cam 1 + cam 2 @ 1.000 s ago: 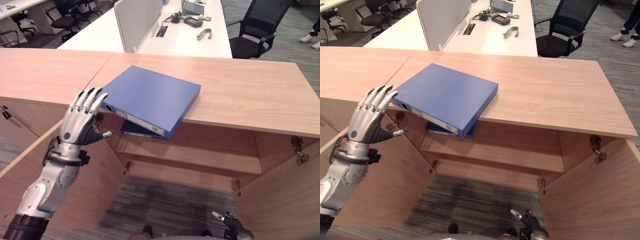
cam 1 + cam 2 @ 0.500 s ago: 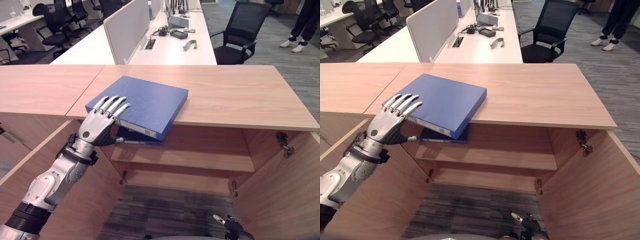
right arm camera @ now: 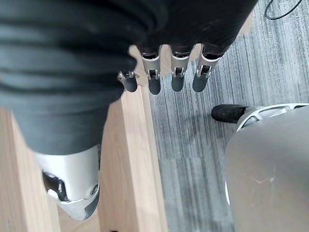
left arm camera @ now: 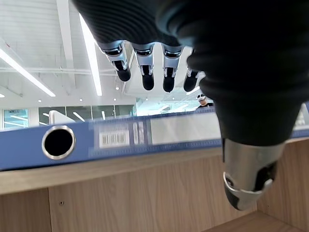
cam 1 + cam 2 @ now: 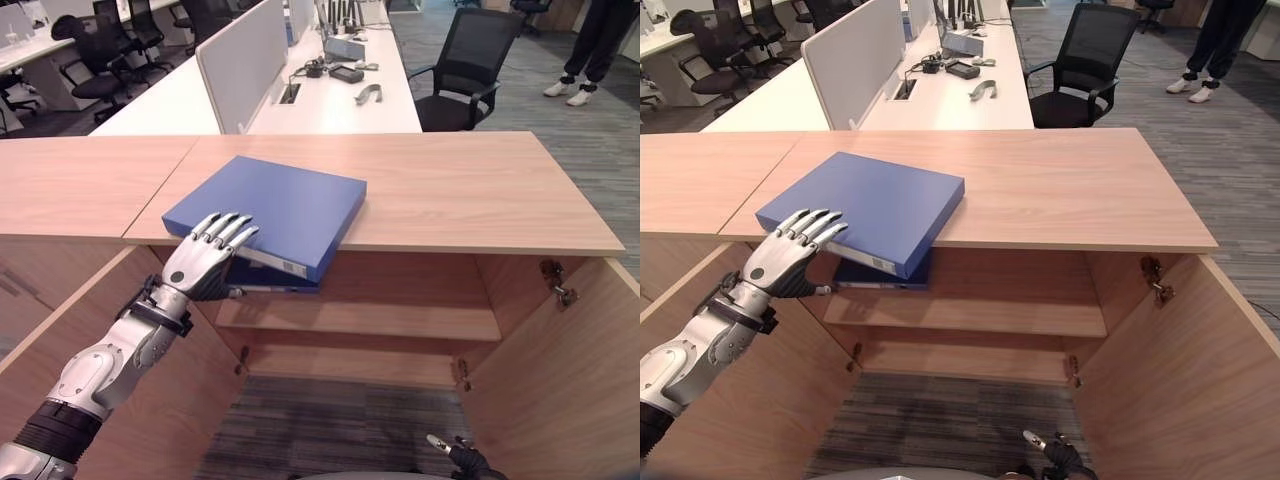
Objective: Put the empty folder in the office cabinet
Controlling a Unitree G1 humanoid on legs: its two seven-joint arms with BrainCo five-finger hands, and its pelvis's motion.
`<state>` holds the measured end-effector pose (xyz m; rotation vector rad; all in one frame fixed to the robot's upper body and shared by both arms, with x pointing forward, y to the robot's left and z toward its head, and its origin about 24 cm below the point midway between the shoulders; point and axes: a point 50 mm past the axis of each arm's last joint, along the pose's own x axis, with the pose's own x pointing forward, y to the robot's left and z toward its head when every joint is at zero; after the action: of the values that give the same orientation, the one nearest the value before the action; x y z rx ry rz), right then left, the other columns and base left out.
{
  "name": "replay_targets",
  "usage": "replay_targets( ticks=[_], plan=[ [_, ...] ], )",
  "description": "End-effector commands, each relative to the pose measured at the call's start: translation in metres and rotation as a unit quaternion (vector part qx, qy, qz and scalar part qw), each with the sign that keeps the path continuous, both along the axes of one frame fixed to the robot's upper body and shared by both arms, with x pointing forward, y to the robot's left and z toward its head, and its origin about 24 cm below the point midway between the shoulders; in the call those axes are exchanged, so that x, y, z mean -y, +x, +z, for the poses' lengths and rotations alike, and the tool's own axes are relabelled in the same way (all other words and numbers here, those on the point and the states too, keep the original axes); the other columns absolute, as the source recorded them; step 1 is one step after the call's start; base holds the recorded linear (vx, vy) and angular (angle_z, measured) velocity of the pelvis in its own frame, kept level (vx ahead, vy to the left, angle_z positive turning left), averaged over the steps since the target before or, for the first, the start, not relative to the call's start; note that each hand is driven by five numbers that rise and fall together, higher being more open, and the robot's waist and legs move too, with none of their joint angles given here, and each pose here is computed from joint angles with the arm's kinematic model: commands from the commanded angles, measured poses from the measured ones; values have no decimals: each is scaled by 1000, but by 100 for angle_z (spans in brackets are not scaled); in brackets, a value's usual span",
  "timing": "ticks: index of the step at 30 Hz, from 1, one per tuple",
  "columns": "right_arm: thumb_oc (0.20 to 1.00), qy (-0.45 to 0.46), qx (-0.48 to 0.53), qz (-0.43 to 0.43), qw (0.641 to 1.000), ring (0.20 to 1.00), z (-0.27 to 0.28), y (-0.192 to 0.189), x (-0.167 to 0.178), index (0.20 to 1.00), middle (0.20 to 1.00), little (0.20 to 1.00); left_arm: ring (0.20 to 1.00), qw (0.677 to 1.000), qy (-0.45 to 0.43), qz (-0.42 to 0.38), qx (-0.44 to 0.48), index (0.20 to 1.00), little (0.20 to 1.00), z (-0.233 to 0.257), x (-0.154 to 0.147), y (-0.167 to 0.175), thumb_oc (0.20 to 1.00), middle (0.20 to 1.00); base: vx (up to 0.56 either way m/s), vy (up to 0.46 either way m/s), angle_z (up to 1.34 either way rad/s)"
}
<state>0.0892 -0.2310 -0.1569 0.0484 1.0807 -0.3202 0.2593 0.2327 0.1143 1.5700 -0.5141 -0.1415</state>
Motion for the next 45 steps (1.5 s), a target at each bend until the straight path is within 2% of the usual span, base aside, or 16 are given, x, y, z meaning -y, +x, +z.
replay_targets(
  ticks=[1, 8, 26, 45],
  plan=[
    [1000, -14, 22, 20, 999, 1000, 5, 23, 2, 1000, 1000, 1000, 1000, 997, -12, 19, 69, 1000, 1000, 32, -4, 20, 1000, 1000, -8, 6, -18],
    [1000, -22, 17, 20, 999, 1000, 5, 22, 5, 1000, 1000, 1000, 1000, 996, -9, 50, 73, 1000, 1000, 30, -11, 30, 1000, 1000, -1, 5, -6],
    [1000, -29, 5, 9, 1000, 1000, 4, 15, 12, 1000, 1000, 1000, 1000, 994, 23, 40, 99, 1000, 1000, 44, -2, 44, 1000, 1000, 0, 0, 0],
    [1000, -30, 5, 0, 1000, 1000, 4, 15, 13, 1000, 1000, 1000, 1000, 997, 26, 34, 63, 1000, 1000, 28, 8, 50, 1000, 1000, 0, 0, 0]
  ],
)
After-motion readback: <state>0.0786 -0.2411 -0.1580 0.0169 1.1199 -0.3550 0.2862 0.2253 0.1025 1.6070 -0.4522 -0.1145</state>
